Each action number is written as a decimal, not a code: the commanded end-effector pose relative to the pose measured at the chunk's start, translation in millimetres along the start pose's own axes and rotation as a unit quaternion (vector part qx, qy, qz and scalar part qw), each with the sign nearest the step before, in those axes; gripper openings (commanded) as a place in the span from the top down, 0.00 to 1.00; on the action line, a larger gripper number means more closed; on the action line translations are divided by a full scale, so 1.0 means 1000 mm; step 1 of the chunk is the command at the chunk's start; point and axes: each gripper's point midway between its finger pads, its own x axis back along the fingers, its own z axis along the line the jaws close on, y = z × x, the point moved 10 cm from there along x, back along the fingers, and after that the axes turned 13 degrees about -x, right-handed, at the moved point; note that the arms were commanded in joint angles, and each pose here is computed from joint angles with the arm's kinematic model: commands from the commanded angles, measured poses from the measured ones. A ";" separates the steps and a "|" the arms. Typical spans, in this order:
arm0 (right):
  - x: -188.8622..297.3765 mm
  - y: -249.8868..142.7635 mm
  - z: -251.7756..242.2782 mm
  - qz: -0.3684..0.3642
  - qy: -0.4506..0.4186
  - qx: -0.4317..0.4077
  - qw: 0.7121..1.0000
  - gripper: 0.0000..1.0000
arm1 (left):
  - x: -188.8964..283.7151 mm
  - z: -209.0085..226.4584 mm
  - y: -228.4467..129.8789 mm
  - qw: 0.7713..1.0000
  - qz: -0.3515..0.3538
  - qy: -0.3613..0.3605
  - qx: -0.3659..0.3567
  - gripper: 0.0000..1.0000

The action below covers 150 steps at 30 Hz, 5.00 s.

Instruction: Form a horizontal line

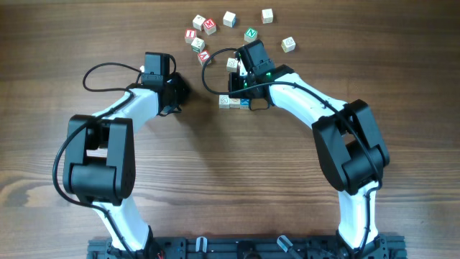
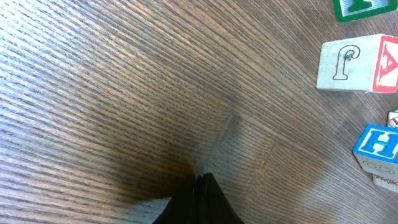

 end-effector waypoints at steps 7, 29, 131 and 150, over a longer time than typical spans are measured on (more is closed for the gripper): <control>-0.003 0.000 0.001 0.006 -0.003 0.008 1.000 0.95 | -0.017 0.027 -0.023 0.997 0.042 0.060 0.016 0.96; -0.003 -0.004 -0.001 0.024 -0.003 0.007 1.000 0.95 | -0.017 0.027 -0.023 0.997 0.042 0.060 0.016 0.96; 0.007 0.013 -0.005 -0.007 -0.081 0.012 0.997 0.96 | -0.023 -0.021 -0.051 0.995 0.078 -0.009 -0.066 0.96; 0.030 0.010 -0.043 0.068 -0.129 -0.056 0.988 0.96 | -0.023 -0.027 -0.058 0.990 0.109 -0.046 -0.071 0.96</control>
